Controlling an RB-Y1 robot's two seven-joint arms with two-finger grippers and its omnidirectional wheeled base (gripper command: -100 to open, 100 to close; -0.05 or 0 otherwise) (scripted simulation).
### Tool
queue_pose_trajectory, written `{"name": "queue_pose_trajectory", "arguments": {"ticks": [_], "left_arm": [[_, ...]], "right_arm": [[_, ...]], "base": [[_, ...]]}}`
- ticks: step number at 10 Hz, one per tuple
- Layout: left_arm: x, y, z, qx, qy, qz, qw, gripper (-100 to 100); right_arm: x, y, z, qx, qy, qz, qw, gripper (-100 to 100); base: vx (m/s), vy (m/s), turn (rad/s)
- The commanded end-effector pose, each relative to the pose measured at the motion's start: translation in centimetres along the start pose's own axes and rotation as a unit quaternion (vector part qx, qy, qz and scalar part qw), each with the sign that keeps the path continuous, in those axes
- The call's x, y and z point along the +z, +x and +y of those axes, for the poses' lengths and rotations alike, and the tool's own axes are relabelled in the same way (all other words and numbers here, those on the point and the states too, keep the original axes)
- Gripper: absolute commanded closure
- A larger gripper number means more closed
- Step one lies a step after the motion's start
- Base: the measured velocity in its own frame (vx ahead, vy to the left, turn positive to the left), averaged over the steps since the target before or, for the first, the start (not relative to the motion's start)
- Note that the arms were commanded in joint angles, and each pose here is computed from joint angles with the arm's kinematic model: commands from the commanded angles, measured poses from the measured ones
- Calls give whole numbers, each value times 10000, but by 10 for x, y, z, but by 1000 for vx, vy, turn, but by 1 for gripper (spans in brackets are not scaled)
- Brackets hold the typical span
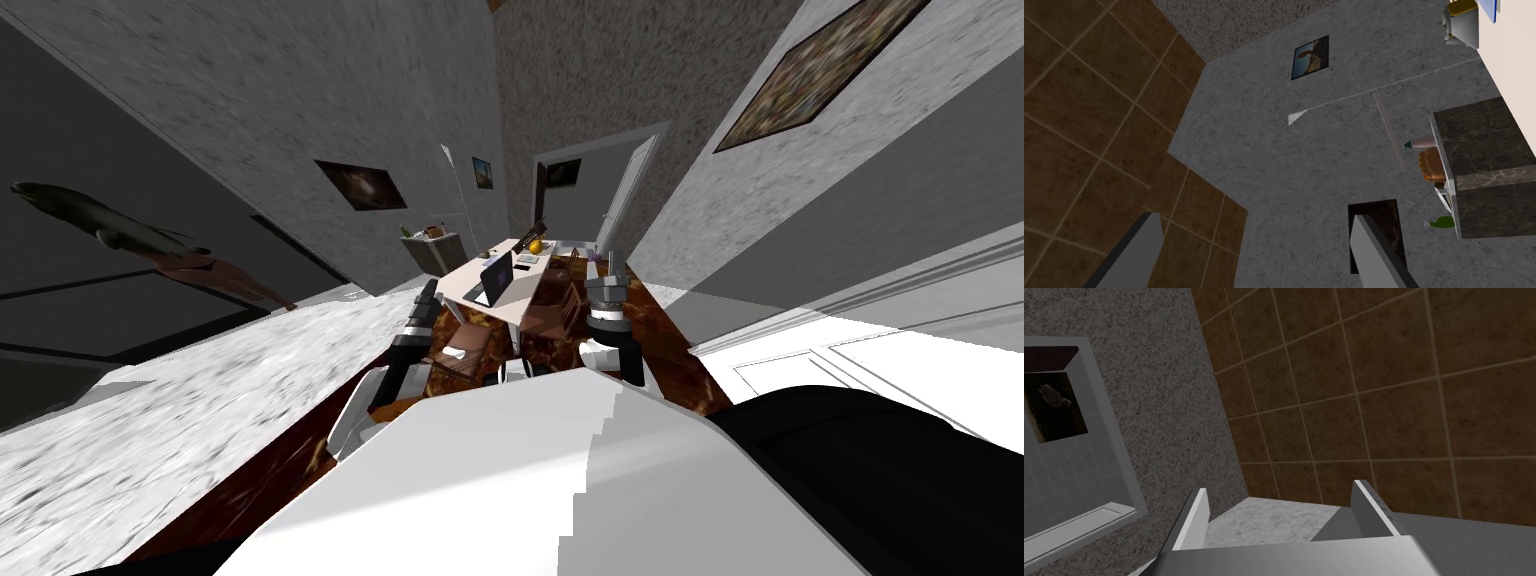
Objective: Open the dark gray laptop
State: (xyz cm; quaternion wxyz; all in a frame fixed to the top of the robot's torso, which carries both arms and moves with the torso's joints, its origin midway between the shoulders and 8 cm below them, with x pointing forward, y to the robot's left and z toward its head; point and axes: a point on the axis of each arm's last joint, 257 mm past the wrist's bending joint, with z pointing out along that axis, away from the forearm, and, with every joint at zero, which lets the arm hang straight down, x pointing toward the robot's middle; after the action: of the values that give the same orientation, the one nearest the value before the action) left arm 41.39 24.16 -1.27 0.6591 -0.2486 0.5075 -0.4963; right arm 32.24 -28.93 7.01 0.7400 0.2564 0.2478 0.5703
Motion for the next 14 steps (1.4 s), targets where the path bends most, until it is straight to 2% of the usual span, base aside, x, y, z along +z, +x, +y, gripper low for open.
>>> {"name": "queue_pose_trajectory", "arguments": {"ticks": [1,4,8,11,12,13,14], "left_arm": [[2,-3,20,117,-340,-24,9994,-100],[3,-7,40,236,-680,-47,9974,-100],[2,-11,66,364,-1116,-77,9931,-100],[0,-13,84,436,-1420,-98,9889,-100],[-2,-14,95,474,-1597,-110,9860,-100],[-3,-15,99,491,-1674,-113,9846,-100],[-4,-16,107,526,-1799,-115,9822,-100]], "right_arm": [[0,0,0,0,0,0,10000,0],[0,0,0,0,0,0,10000,0],[0,0,0,0,0,0,10000,0],[0,0,0,0,0,0,10000,0],[0,0,0,0,0,0,10000,0],[0,0,0,0,0,0,10000,0],[0,0,0,0,0,0,10000,0]], "base": [[10,-23,-122],[27,-37,-128],[41,-54,-161],[45,-47,-120],[44,-54,-203],[44,-58,-168],[56,-53,-109]]}}
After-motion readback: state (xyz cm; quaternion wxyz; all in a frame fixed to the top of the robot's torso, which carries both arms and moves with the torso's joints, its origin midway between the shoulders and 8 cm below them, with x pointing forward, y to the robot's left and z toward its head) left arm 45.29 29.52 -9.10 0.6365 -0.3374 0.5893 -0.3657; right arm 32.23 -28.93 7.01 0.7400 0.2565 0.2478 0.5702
